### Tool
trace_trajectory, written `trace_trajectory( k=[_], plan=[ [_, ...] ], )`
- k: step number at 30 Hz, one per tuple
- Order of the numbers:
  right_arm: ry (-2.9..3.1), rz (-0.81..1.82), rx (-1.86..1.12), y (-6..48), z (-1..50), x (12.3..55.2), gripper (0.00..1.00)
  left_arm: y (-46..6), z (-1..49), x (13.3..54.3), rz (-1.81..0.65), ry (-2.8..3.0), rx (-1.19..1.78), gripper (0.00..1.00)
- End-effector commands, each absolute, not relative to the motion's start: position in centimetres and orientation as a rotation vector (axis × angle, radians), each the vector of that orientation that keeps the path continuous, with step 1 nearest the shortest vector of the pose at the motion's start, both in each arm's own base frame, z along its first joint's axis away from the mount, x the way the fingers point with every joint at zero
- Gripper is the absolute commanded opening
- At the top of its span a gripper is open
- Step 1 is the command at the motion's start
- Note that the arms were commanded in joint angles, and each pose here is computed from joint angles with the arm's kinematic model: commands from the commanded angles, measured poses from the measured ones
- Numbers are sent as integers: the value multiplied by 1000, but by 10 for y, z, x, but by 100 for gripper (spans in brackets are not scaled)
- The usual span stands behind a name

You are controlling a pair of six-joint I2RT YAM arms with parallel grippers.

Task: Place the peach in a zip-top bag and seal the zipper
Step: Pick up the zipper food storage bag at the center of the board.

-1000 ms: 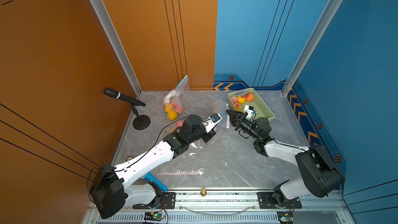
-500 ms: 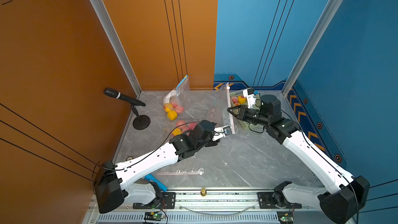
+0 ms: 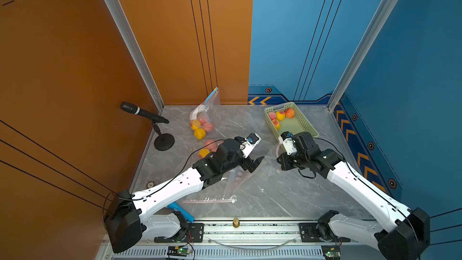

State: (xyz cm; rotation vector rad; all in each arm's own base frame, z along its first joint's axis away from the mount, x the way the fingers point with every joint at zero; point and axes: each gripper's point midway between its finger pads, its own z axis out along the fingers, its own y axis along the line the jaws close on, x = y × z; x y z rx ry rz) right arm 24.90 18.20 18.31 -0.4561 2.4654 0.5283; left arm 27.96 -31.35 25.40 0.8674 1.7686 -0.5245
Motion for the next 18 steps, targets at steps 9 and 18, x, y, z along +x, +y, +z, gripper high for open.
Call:
trace_trajectory(
  k=[9, 18],
  plan=[
    [1998, 395, -713, 197, 274, 261, 0, -268, 344, 274, -807, 1521, 923, 98],
    [1781, 404, -1045, 243, 316, 238, 0, -234, 365, 280, -647, 1435, 876, 98]
  ],
)
